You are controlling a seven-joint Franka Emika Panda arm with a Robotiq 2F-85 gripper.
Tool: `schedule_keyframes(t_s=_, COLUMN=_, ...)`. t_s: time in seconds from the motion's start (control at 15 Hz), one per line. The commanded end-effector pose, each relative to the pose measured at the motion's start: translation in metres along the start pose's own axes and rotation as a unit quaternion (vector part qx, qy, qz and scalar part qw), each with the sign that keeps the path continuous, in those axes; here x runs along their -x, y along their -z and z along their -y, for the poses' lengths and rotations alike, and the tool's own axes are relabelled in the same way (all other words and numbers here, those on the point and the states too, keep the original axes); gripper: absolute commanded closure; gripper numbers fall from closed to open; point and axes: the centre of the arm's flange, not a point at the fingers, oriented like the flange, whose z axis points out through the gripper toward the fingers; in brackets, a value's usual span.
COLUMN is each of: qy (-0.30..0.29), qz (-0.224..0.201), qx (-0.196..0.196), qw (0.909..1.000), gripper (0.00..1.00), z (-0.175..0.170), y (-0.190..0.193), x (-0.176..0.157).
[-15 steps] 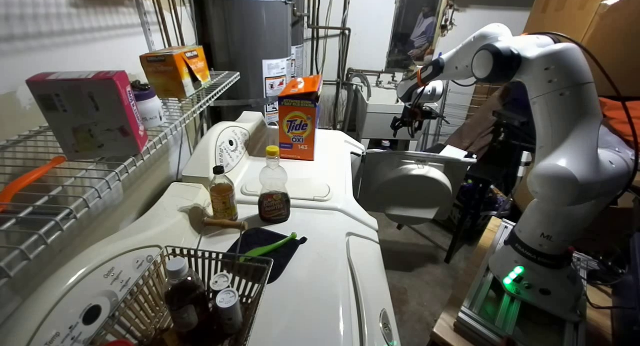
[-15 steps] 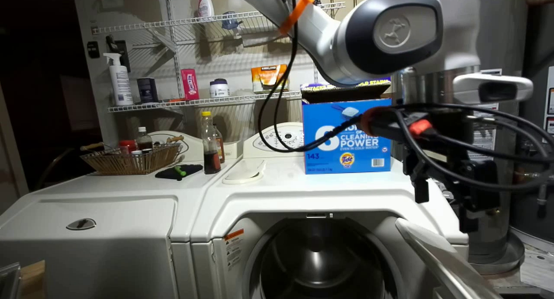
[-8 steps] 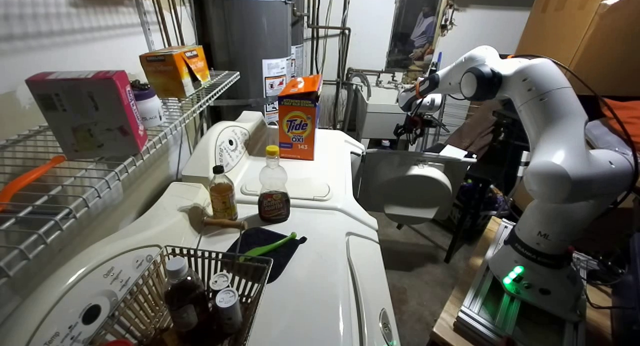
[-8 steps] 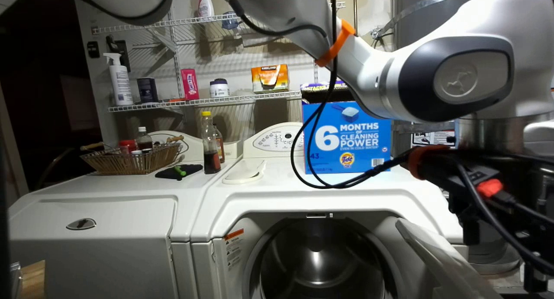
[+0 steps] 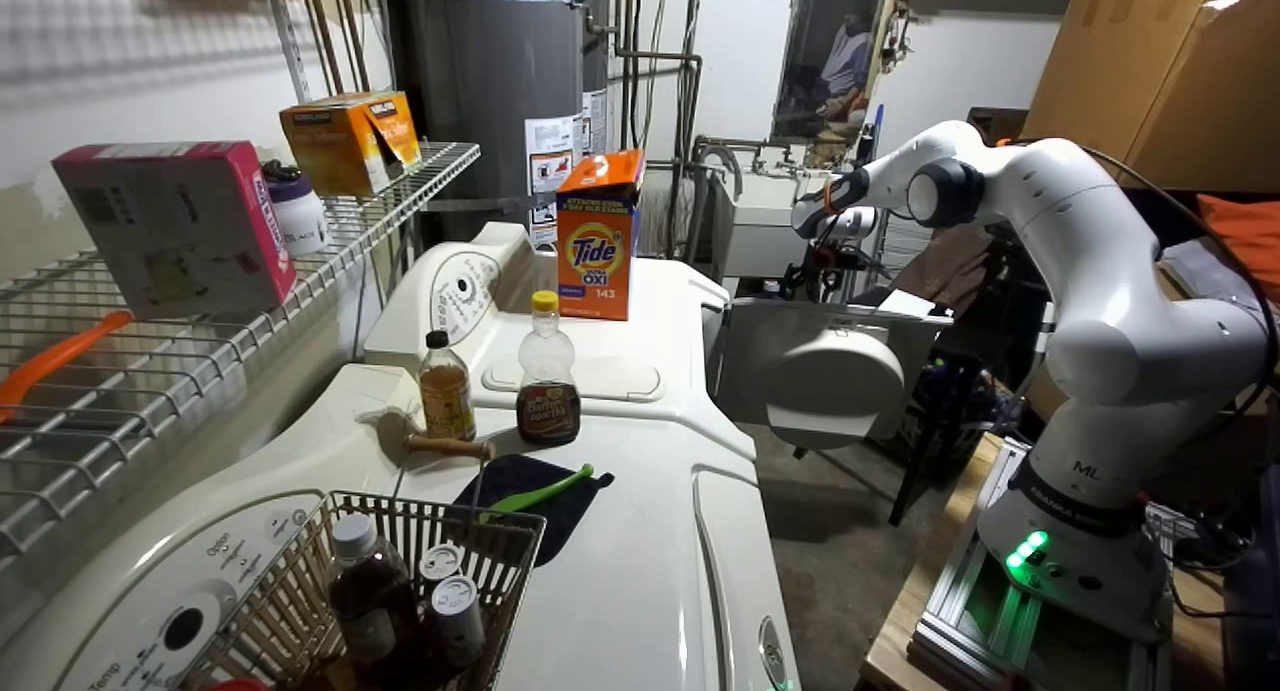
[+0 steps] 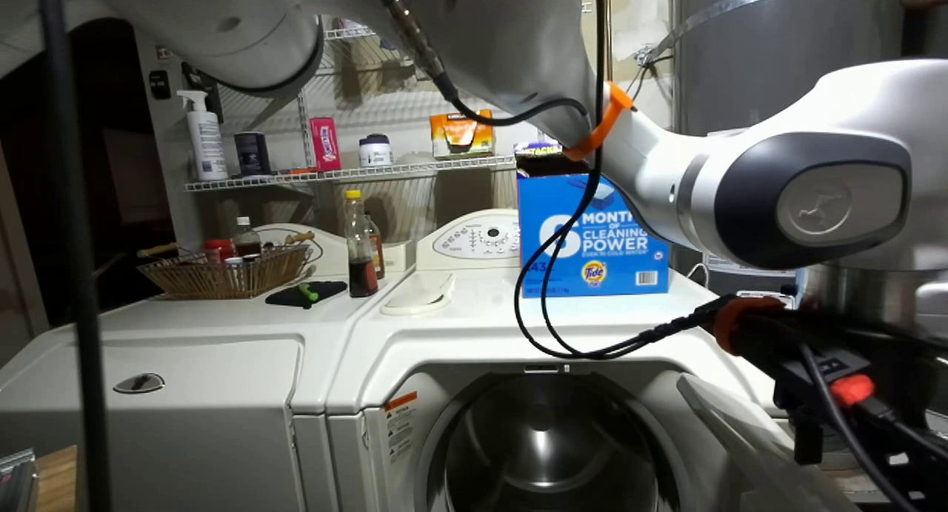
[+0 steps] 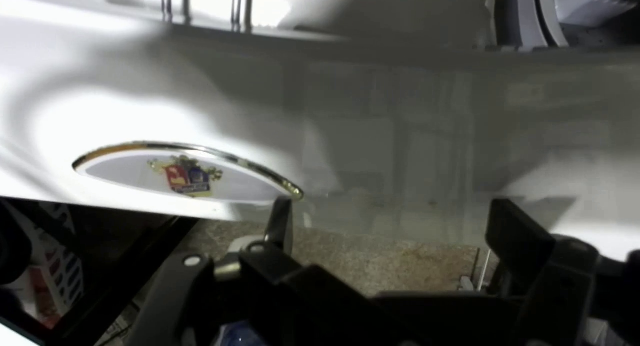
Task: Close the washing machine door
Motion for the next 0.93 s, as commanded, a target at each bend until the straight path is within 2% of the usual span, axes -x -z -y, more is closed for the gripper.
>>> schedule_keyframes(t_s=0.0, qy=-0.031, qz=0.049, qx=-0.005, qw=0.9983, gripper=0.0, z=0.01, y=-0.003, x=-0.015)
schedule_keyframes(t_s=0.33, qy=-0.067, qz=0.124, qx=-0.003, qw=0.9901, gripper=0.0, z=0.02, y=0.002, x=-0.003)
schedule_keyframes(t_s=0.6, qy=-0.092, qz=0.161, qx=-0.003, qw=0.9827, gripper=0.0, z=0.024, y=-0.013, x=0.007)
schedule_keyframes(t_s=0.67, qy=-0.116, qz=0.189, qx=-0.018, qw=0.9748, gripper=0.0, z=0.027, y=-0.015, x=0.01)
schedule_keyframes(t_s=0.87, qy=-0.156, qz=0.23, qx=-0.038, qw=0.9598, gripper=0.0, z=0.033, y=-0.022, x=0.02)
